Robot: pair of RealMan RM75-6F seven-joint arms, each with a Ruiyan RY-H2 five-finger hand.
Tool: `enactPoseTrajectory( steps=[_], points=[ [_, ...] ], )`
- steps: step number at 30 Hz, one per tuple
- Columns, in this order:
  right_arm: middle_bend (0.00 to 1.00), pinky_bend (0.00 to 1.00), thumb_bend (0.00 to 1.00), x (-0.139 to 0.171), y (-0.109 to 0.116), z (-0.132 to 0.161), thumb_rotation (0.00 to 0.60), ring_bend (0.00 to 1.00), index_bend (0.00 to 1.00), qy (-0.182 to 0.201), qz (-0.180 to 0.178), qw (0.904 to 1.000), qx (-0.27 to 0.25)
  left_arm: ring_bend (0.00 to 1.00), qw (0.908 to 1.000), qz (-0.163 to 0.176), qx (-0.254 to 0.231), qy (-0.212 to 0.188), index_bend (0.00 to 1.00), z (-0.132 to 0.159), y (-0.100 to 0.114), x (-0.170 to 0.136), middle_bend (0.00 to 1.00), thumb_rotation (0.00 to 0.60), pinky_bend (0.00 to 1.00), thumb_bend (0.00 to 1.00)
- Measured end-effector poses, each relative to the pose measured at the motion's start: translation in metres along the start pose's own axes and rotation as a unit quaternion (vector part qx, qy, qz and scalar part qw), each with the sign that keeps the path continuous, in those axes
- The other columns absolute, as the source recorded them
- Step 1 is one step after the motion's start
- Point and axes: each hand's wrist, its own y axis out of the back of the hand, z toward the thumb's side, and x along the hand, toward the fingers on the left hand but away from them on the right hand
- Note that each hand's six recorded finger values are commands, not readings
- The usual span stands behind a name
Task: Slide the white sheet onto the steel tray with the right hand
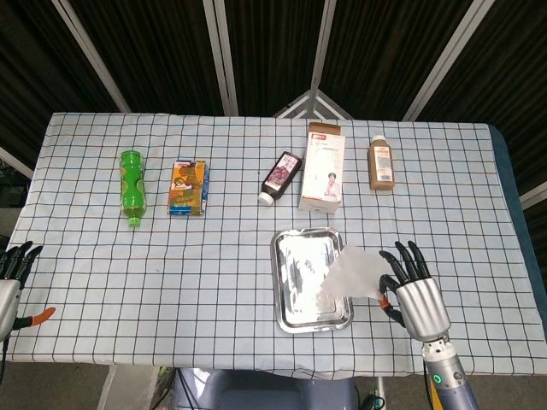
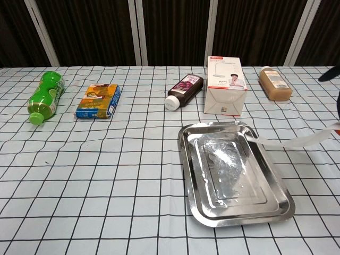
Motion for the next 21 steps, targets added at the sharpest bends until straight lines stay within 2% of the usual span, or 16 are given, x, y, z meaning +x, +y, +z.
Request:
enactPoseTrajectory(
  steps=[5,9,14,21],
  points=[
    [0.24,0.00,0.47,0.002,0.017,0.028,0.600,0.08,0.65,0.050,-0.026,0.9982,-0.020,0.00,1.0000,0.000,0.000,-0.001,0.00,0.000,0.000,0.000,0.00,0.600,0.00,0.00],
    [0.24,0.00,0.47,0.001,0.021,0.044,0.600,0.08,0.65,0.065,-0.030,0.9969,-0.033,0.00,1.0000,0.000,0.000,-0.001,0.00,0.000,0.000,0.000,0.00,0.600,0.00,0.00],
    [0.24,0.00,0.47,-0.001,0.016,0.061,0.600,0.08,0.65,0.074,-0.020,0.9959,-0.049,0.00,1.0000,-0.001,-0.001,-0.002,0.00,0.000,0.000,0.000,0.00,0.600,0.00,0.00],
    [0.26,0.00,0.47,0.008,-0.002,0.063,0.600,0.08,0.66,0.080,0.012,0.9958,-0.042,0.00,1.0000,-0.002,-0.003,-0.004,0.00,0.000,0.000,0.001,0.00,0.600,0.00,0.00]
  ],
)
